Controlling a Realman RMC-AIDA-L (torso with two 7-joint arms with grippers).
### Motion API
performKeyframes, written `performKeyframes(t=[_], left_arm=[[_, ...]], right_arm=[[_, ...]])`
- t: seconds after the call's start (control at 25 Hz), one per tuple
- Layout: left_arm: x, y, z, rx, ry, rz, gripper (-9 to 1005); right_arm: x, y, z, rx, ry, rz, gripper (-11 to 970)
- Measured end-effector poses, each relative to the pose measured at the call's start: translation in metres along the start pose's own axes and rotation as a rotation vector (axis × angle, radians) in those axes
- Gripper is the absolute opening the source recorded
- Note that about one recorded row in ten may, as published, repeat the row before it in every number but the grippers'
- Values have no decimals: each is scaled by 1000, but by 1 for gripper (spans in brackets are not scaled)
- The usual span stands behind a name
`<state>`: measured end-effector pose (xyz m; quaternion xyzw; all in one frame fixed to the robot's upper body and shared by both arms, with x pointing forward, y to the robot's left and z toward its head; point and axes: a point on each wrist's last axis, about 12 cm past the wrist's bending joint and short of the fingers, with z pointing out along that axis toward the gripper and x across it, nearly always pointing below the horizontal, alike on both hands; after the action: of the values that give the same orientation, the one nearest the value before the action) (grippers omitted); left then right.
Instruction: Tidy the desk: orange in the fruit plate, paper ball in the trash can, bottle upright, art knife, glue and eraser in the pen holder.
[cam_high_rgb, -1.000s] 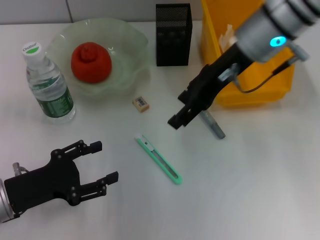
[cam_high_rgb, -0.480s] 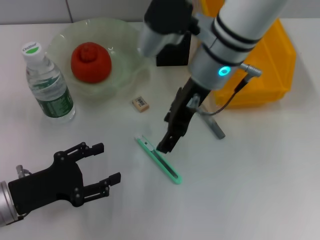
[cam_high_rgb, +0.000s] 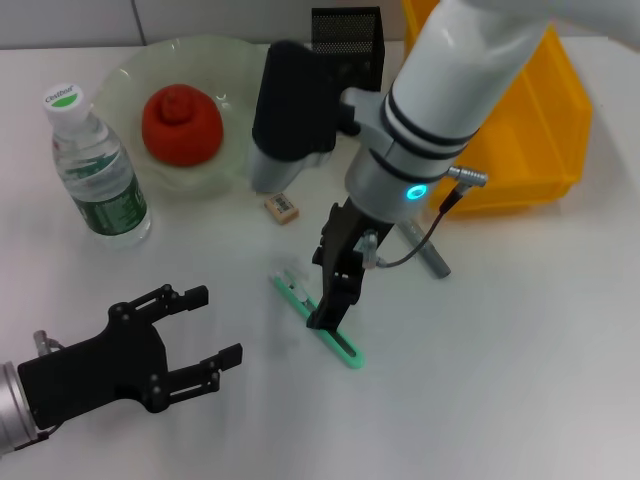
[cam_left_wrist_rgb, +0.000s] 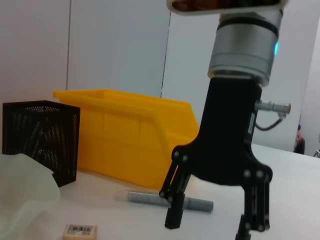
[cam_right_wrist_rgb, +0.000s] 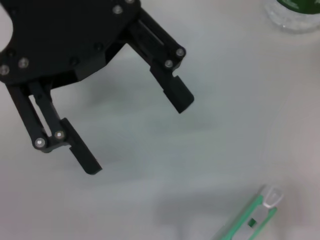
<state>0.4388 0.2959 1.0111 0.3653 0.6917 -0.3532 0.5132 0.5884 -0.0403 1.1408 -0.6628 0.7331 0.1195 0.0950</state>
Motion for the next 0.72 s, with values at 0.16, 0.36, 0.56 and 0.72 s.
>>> performKeyframes(t=[0.16,0.36,0.56,0.72], left_arm=[[0,0,0,-1,-2,-4,805],[0,0,0,-2,-4,-6,805],[0,-1,1,-1,-4,-10,805],[0,-1,1,1,-7,-15,804]], right_arm=[[-2,3,4,9,-7,-18,833],[-3,7,8,8,-13,-31,831],[-2,7,13,26,-9,-26,829],[1,8,17,35,-2,-32,828]])
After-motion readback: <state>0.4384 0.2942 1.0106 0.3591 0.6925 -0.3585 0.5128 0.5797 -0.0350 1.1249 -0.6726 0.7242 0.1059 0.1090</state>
